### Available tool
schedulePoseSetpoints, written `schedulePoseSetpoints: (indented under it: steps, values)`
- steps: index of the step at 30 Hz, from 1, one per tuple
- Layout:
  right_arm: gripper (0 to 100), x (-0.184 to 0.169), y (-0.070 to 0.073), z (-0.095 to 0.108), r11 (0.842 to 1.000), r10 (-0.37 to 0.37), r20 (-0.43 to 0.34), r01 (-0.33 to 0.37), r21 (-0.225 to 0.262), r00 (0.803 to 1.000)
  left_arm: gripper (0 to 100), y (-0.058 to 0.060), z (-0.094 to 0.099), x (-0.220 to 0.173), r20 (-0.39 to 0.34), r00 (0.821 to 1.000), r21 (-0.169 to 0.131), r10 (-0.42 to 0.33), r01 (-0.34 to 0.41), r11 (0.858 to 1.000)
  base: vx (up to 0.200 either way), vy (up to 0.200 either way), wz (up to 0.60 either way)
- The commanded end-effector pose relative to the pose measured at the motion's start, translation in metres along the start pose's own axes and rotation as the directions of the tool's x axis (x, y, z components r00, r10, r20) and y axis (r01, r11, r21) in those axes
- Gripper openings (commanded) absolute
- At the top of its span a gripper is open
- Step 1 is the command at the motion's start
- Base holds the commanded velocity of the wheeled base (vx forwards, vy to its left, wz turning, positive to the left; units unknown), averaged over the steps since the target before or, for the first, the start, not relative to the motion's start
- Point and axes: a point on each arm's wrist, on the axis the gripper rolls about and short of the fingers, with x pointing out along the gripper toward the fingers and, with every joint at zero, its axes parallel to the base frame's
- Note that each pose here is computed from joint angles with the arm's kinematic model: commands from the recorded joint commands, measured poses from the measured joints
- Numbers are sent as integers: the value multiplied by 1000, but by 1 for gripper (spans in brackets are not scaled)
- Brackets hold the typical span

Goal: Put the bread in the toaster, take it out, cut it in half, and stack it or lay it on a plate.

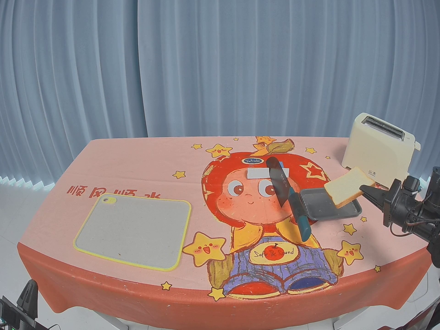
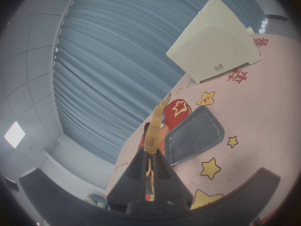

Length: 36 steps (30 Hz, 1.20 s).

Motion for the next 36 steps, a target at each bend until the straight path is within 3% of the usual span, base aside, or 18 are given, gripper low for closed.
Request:
schedulePoseSetpoints:
  steps: [1,9,21,34,36]
  values:
    - [0,-3,0,-2,1000,2,-3,-2,-11,1000,0,0,-5,1,-12,1000,0,1,-1,1000,0,0,0]
    - [0,1,5,-8,1000,19,-31,-20,-23,999,0,0,-5,1,-12,1000,0,1,-1,1000,0,0,0]
    - [0,-1,7,-11,990,27,-38,-32,-139,999,0,0,-5,1,-12,1000,0,1,-1,1000,0,0,0]
    - [0,-4,2,-16,954,-2,-43,-11,-301,999,0,0,-5,1,-12,1000,0,1,-1,1000,0,0,0]
    - [0,-4,2,-16,940,-14,-31,2,-342,999,0,0,-5,1,-12,1000,0,1,-1,1000,0,0,0]
